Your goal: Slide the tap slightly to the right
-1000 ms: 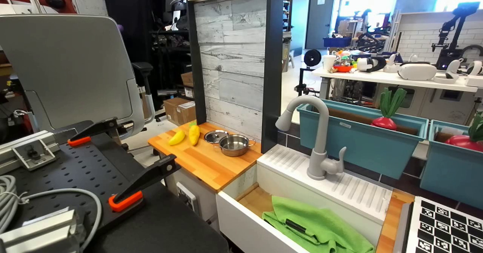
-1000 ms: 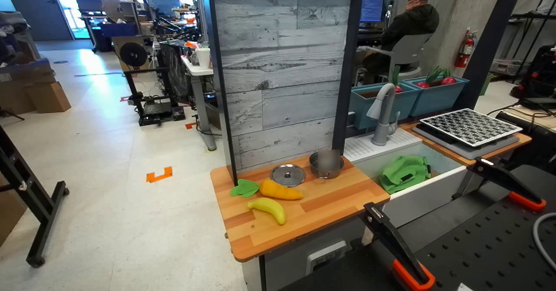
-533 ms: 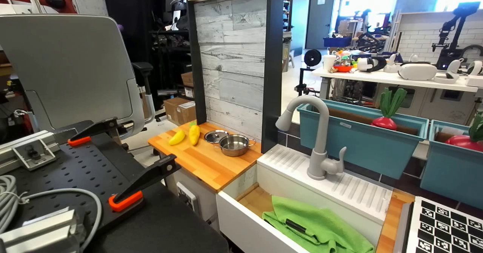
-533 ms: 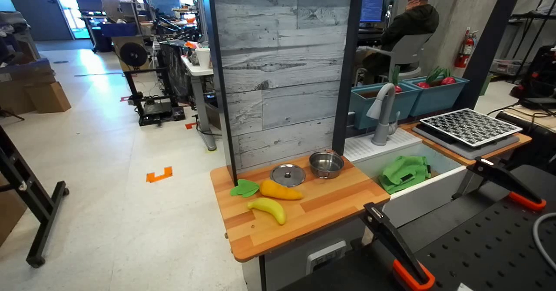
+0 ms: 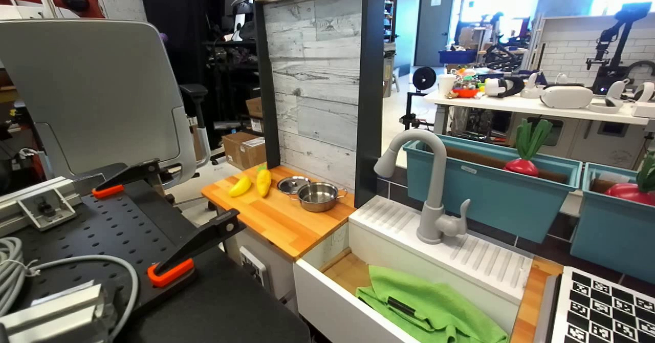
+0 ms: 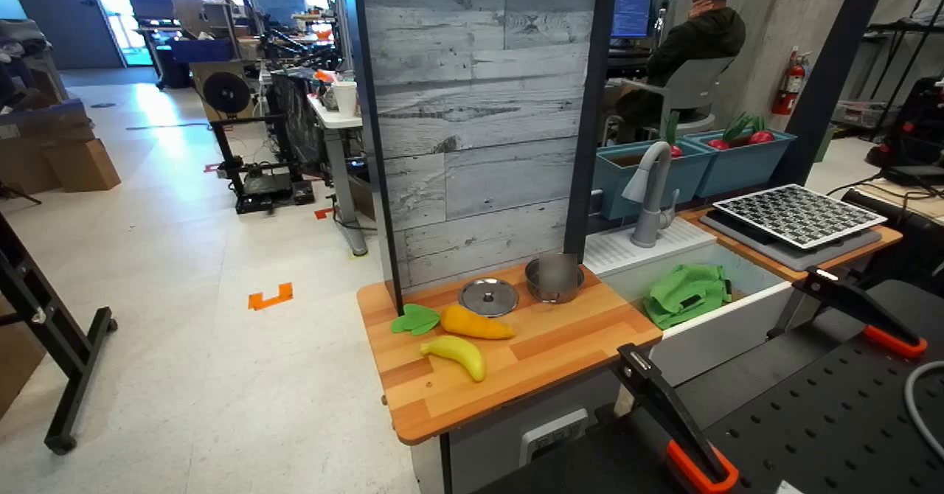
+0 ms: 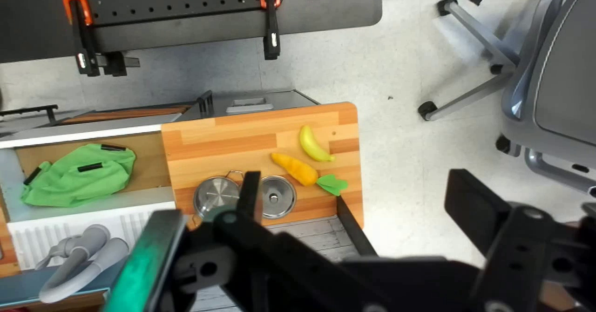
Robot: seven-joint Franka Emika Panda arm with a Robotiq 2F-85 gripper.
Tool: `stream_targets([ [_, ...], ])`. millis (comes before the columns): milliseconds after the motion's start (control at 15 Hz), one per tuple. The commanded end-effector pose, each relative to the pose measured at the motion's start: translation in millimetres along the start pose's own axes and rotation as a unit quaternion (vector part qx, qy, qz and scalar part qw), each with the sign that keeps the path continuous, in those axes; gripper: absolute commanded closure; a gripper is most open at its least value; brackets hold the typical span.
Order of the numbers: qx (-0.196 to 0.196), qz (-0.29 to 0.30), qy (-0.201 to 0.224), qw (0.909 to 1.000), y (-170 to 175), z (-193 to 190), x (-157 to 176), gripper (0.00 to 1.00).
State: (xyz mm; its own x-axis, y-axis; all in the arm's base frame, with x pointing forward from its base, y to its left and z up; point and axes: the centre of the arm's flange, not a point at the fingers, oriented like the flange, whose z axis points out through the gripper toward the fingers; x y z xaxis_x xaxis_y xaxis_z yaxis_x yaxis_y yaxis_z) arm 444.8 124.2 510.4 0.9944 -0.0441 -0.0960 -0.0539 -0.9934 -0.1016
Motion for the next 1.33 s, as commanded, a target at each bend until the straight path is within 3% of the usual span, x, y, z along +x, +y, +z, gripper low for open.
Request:
stream_targets([
  [0, -0.002, 0.031, 0.006, 0.9995, 31.7, 11.0, 38.7, 0.0],
  [800, 0.01, 0.115, 0.005, 0.9933, 149.2, 93.8, 134.5, 0.0],
  [1267, 0.015, 0.17, 0.004, 0.9854, 206.9, 142.8, 169.6, 0.0],
])
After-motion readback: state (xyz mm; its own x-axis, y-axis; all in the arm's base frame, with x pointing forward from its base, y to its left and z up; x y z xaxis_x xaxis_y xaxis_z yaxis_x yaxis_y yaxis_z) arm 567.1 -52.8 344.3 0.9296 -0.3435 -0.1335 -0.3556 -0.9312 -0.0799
